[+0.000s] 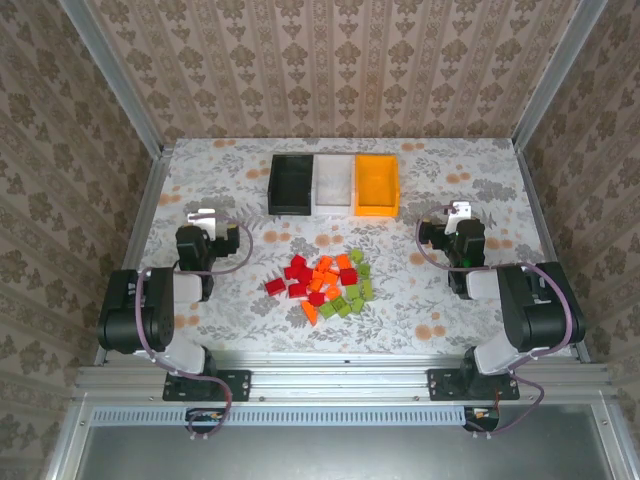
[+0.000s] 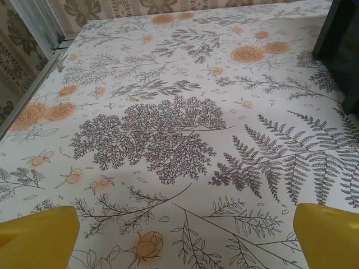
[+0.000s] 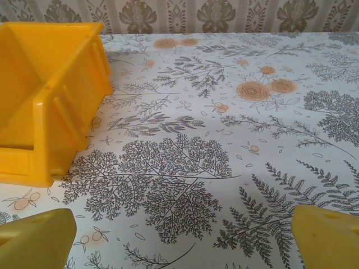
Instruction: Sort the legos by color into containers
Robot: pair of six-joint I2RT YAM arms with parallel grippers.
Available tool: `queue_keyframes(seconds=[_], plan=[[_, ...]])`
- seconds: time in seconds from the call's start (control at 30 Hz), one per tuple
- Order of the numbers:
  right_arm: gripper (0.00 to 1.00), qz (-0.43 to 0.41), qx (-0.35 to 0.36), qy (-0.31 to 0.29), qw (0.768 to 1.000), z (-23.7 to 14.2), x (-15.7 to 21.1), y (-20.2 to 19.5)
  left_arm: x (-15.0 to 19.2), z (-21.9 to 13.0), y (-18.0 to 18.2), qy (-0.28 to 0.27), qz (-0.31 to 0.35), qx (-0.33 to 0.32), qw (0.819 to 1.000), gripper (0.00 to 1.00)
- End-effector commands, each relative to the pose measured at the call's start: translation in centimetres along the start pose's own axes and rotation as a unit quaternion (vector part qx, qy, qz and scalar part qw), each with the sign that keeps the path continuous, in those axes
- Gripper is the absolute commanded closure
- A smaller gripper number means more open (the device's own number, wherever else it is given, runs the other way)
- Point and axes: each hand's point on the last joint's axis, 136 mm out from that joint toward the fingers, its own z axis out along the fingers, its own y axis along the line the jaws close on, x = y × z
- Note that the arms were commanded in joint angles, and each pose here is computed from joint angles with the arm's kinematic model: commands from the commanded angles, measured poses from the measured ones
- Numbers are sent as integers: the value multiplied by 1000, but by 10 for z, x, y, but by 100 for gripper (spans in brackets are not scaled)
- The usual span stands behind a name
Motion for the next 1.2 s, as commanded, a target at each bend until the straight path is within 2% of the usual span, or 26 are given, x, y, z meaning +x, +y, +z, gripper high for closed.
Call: queue_keyframes(seconds=[0.0,0.83,0.93,1.0,1.07,1.17], plan=[[0,-5,2,-2,1000,-2,-2,1,-8,0,-1,-12,10,2,1000,0],[0,-1,-2,-2,1000,-2,-2,0,-9,1,2,-11,0,2,1000,0],[0,-8,17,-3,1000,-4,-9,-1,-12,1,7,-4,-3,-11,1000,0],[0,-24,25,9,999,-9,-29,3,-28,-7,5,14,4,-8,1000,0],[0,-30,54,36,997,-21,-61,4,-60,-22,2,24,1,-3,1000,0],[0,64,76,36,994,-45,-123,6,-126,-51,1,1,-60,-3,998,0]])
